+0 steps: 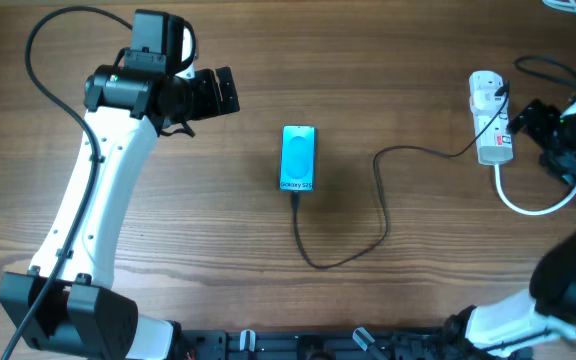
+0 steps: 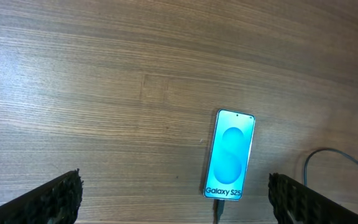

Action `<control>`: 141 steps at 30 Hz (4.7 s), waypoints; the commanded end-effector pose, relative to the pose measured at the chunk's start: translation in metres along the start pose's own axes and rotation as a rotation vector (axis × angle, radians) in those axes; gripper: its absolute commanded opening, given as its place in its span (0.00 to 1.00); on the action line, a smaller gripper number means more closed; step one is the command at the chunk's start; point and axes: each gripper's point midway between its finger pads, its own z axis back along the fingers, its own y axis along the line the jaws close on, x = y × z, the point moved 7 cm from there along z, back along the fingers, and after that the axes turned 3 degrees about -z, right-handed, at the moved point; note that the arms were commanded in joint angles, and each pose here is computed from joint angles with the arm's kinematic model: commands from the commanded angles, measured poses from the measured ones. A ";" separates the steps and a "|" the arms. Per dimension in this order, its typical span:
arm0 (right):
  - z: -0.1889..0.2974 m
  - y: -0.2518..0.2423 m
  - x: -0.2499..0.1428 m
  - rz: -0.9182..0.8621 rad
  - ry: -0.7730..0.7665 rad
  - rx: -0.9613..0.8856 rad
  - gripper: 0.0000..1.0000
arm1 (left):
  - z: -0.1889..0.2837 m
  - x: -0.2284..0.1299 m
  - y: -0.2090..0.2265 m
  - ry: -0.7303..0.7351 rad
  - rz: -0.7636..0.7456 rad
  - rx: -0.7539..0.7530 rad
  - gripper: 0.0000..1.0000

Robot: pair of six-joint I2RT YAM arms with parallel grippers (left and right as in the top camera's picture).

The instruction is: Plug charger to phone and switch on socket

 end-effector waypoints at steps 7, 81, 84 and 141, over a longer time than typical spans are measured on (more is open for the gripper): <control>0.094 0.046 -0.114 0.173 -0.175 0.219 1.00 | -0.001 0.001 0.002 0.000 0.012 0.012 1.00; 0.023 0.001 -0.222 0.783 -1.141 0.732 1.00 | -0.001 0.001 0.002 0.000 0.012 0.012 1.00; 0.022 0.003 -0.221 0.779 -1.179 0.749 1.00 | -0.001 0.001 0.002 0.000 0.012 0.012 1.00; 0.017 -0.004 -0.211 0.738 -1.229 0.657 1.00 | -0.001 0.001 0.002 0.000 0.012 0.012 1.00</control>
